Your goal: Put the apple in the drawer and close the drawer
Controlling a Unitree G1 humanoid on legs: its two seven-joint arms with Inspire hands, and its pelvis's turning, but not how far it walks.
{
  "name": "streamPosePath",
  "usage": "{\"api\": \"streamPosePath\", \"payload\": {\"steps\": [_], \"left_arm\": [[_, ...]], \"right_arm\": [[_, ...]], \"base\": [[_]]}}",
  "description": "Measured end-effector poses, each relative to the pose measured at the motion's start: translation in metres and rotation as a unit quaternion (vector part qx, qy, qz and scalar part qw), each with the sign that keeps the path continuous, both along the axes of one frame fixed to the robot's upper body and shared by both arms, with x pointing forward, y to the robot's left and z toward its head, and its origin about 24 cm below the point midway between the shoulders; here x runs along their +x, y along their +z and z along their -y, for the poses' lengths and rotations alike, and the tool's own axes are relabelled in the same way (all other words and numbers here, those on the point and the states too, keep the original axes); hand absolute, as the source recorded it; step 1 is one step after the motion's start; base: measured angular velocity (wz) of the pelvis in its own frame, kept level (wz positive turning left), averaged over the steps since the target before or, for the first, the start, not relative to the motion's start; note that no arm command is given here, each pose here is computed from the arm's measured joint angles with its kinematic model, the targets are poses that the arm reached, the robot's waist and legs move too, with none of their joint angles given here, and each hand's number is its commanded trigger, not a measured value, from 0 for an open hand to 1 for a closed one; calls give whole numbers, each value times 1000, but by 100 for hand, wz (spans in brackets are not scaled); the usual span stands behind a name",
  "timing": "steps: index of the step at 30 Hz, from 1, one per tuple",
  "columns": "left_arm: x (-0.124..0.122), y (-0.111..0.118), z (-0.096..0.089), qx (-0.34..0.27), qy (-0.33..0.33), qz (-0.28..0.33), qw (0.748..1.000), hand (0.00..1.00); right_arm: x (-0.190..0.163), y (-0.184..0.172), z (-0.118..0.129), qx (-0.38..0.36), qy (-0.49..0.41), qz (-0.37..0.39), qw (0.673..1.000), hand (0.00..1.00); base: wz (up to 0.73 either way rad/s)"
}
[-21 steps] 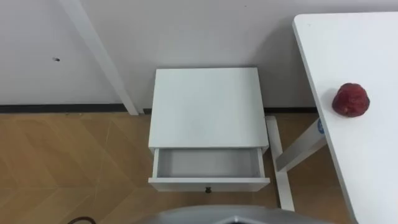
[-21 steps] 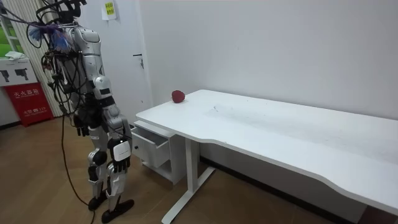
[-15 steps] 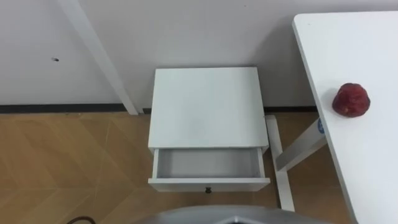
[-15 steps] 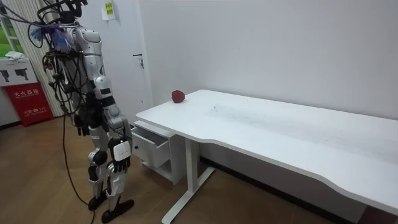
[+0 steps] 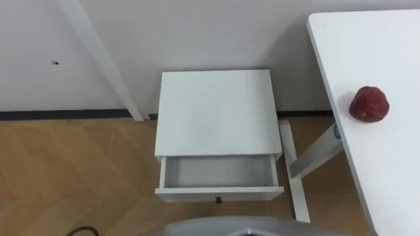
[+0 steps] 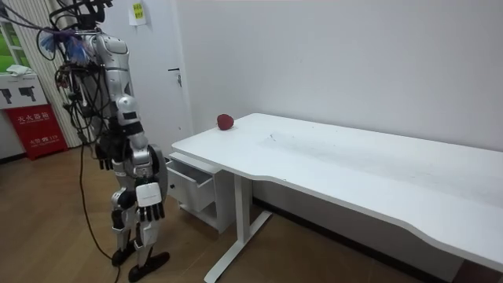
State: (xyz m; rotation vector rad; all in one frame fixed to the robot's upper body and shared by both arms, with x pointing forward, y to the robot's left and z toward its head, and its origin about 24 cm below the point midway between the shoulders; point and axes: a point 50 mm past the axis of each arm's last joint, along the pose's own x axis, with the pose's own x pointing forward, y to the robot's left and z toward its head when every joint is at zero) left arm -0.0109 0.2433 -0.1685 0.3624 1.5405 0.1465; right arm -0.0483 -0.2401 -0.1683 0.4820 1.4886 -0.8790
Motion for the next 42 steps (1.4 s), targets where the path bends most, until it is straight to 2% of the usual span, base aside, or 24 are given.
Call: {"api": "streamPosePath", "payload": {"steps": [3, 6, 12, 15, 24, 35, 42], "left_arm": [[-1, 1, -3, 9, 26, 9, 1000, 0], [0, 1, -4, 14, 41, 21, 999, 0], [-6, 4, -9, 36, 55, 32, 997, 0], [2, 6, -13, 48, 52, 51, 996, 0], [18, 11, -22, 65, 40, 109, 991, 0], [24, 14, -25, 75, 32, 137, 987, 0], [27, 14, -25, 78, 23, 144, 986, 0]], "right_arm": [[6, 2, 9, -43, -153, 41, 986, 0], [10, 4, 15, -73, -259, 64, 961, 0], [20, 9, 30, -118, -399, 94, 905, 0], [27, 15, 42, -153, -436, 102, 881, 0], [55, 39, 73, -238, -463, 140, 842, 0], [80, 86, 103, -403, -391, 137, 816, 0], [101, 126, 113, -513, -332, 170, 773, 0]], "base": [[-3], [0], [-6], [-5], [-2], [0], [-6]]}}
